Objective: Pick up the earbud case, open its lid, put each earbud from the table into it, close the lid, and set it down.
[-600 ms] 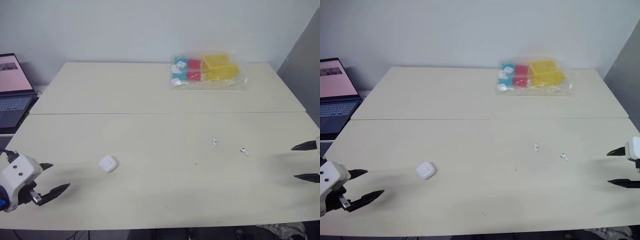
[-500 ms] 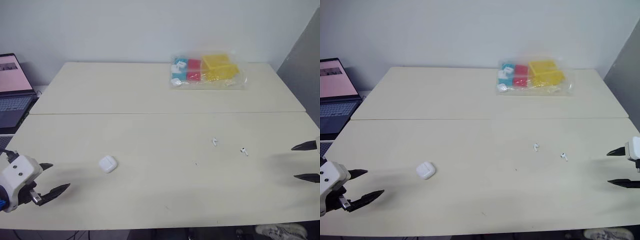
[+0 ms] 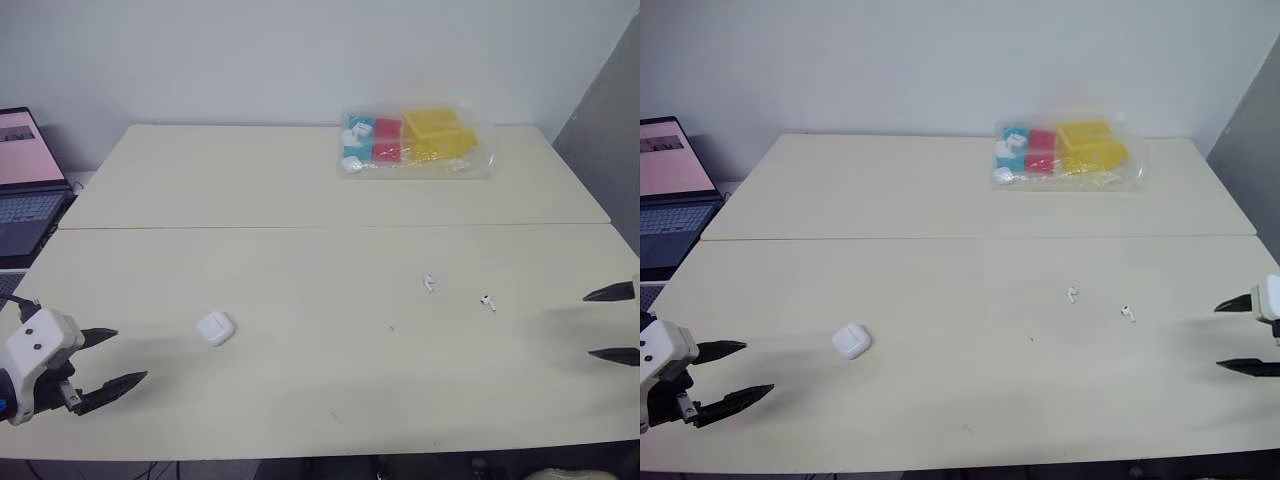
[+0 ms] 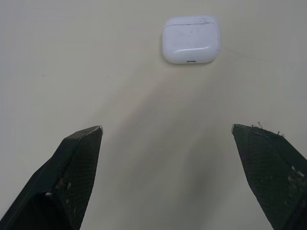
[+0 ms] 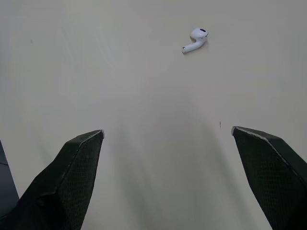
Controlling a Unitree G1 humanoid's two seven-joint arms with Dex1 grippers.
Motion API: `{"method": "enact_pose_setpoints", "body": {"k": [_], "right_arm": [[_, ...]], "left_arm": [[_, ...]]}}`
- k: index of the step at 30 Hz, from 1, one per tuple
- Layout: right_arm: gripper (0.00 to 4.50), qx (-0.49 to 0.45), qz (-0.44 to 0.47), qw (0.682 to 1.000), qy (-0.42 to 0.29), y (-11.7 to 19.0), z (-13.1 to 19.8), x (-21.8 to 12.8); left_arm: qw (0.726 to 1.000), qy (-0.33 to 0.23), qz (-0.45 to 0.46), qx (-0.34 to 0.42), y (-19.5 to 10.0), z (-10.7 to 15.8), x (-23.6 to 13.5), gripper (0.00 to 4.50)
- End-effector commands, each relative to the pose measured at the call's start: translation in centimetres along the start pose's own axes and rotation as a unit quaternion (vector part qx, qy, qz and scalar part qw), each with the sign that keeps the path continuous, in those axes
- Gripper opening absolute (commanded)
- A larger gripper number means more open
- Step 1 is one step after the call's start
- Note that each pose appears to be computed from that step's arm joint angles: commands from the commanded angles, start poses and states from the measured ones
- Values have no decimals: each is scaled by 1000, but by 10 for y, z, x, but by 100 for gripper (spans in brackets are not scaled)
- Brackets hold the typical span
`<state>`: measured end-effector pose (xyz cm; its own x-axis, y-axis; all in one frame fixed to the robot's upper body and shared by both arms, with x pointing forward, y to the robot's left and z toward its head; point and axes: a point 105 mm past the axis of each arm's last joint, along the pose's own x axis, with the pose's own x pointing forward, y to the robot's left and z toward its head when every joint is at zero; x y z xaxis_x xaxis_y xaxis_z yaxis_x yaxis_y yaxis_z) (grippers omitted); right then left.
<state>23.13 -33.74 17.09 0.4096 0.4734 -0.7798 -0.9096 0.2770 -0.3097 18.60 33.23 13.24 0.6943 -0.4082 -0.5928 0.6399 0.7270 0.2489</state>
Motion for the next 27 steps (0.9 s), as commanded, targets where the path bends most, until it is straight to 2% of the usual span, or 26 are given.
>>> {"method": "enact_pose_setpoints", "body": {"k": [1,16,20,23,27], "right_arm": [[448,-17,13,1000,-8,0,11,-2],[448,-37,-4,999,-8,-11,14,-3],[448,-88,26,996,-23,-8,42,7],[448,-102,31,992,-61,-4,66,16],[448,-118,67,979,-151,13,121,30]], "left_arm": [[1000,-7,8,2,4,5,-7,450],[999,-28,-34,-17,-7,14,-4,450],[999,-33,-32,-1,-6,20,4,450],[999,-30,-35,9,-9,20,7,450],[998,-42,-44,3,-14,25,13,450]]}}
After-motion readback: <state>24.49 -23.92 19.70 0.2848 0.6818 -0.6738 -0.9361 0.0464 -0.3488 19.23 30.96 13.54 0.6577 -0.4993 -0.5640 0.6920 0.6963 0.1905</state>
